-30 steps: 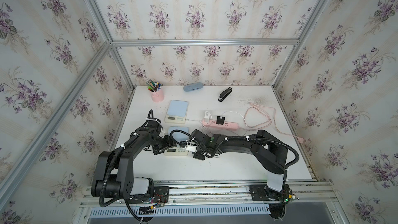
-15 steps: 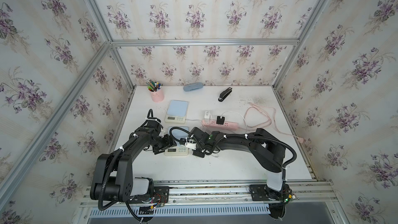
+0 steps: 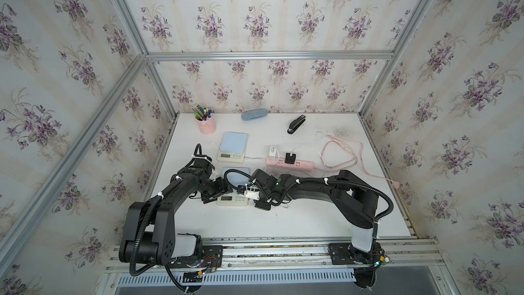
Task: Charge the electronic scale
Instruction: Insert the charging cable into the electronic scale.
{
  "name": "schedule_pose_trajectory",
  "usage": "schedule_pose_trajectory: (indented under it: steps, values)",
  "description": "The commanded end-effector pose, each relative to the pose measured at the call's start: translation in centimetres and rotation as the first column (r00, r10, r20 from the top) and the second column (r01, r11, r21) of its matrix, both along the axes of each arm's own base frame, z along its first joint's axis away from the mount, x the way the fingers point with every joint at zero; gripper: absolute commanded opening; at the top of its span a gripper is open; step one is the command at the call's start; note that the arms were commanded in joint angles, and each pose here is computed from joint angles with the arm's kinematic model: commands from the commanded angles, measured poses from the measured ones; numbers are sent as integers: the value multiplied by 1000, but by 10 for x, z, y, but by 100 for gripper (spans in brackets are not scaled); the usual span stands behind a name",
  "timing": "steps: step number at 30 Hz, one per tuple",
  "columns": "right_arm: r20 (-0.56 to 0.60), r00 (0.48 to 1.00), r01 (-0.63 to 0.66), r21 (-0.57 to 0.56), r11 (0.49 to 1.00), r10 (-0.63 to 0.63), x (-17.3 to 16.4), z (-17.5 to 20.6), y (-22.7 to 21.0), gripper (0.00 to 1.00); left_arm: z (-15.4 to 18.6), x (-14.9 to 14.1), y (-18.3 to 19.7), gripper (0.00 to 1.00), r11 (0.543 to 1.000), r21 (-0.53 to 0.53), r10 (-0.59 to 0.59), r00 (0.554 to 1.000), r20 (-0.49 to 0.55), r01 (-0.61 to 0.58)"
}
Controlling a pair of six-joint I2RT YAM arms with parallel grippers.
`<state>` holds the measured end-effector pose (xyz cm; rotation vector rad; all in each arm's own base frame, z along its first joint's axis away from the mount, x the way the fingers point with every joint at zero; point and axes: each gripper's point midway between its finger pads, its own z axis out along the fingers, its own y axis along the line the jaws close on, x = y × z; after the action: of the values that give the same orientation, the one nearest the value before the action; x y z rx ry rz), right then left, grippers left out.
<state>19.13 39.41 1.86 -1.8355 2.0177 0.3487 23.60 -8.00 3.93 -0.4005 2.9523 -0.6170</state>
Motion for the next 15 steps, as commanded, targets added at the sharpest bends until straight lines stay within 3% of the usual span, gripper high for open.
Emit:
schedule_pose_trajectory:
  steps: [1,15]
  values:
    - [-28,999,-17,26,1000,18,-7,3,3,0,1,-1,-3,82,1000,-18,-5,1000,-6,4]
    - [-4,999,54,-5,999,-54,8,-9,-2,0,-1,-1,-5,82,1000,-29,-12,1000,-13,12]
